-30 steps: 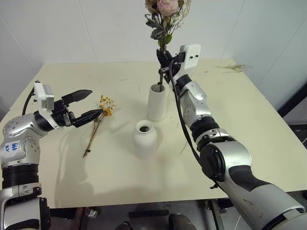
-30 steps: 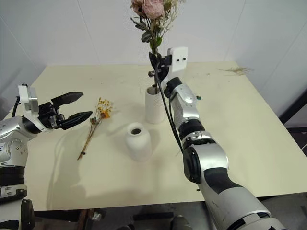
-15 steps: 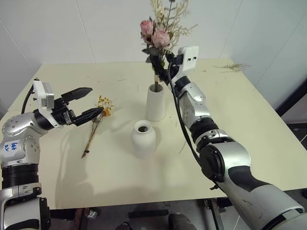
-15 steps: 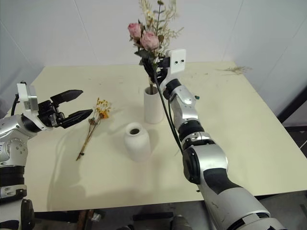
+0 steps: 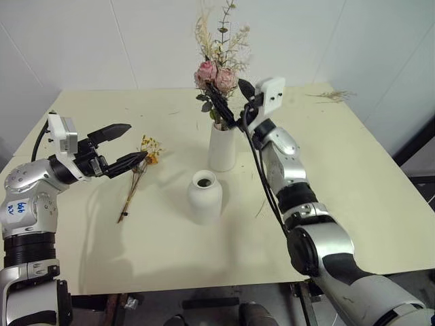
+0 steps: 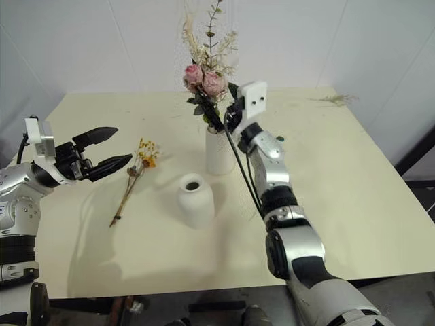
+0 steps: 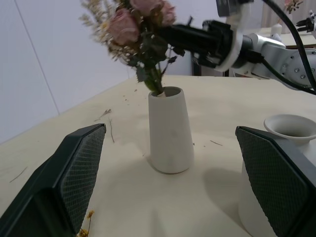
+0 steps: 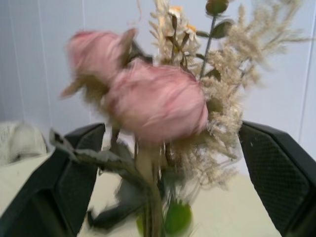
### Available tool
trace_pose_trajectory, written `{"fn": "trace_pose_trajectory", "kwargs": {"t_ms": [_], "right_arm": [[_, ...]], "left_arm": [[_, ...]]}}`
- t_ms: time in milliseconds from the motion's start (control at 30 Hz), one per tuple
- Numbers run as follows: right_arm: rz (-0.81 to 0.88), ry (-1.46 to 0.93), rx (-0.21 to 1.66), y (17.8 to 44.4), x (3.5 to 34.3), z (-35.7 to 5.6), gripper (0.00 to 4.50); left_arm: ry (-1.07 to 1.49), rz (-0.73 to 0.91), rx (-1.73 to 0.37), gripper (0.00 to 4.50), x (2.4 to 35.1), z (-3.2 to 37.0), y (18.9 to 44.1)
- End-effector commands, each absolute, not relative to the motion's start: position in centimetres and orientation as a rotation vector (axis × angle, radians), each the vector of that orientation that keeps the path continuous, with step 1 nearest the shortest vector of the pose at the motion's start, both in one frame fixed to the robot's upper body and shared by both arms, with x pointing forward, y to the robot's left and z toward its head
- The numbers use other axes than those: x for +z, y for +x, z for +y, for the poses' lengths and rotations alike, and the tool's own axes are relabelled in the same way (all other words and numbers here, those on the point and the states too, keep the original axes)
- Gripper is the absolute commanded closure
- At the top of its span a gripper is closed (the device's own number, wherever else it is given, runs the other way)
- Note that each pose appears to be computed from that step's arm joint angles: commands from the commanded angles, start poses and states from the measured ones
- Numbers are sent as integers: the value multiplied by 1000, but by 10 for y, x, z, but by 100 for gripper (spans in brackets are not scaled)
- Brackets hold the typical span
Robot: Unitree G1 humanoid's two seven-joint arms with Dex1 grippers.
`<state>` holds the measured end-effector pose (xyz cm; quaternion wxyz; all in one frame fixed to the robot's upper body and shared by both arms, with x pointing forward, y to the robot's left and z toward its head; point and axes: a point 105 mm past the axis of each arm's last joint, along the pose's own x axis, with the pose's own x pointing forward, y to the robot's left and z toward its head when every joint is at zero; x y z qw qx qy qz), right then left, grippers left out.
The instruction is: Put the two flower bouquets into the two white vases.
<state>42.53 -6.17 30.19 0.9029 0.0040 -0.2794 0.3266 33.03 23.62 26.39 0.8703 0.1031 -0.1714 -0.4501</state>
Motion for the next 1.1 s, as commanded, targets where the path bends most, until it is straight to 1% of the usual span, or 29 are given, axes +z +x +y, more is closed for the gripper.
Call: {"fn": "trace_pose_trajectory", "kwargs": {"t_ms": [33,200,333,400,467,500,667,800,967,1100], "right_arm": [[-627,-30,665,407,326,-77,5],[-551,-95,694,384,321,-90,5],[-477,-198,783,355,316,-96,5],[-425,-210,840,343,313,-98,5],[-398,-211,866,332,314,-102,5],[-382,-224,891,325,313,-105,5],[-288,-282,979,302,302,-113,5],[-163,-275,1080,277,283,-126,5],[-160,-257,1201,251,279,-136,5],[-128,-264,1266,239,278,-144,5]], "left_arm": [[229,-397,-939,0,273,236,328],[224,-399,-950,0,274,232,335],[219,-403,-942,0,274,228,343],[216,-401,-932,0,273,227,347],[205,-401,-907,0,273,227,351],[193,-392,-862,0,272,228,357],[152,-351,-756,0,266,229,370],[123,-205,-626,0,247,228,388],[128,-61,-511,0,229,226,396],[114,15,-468,0,220,222,396]]}}
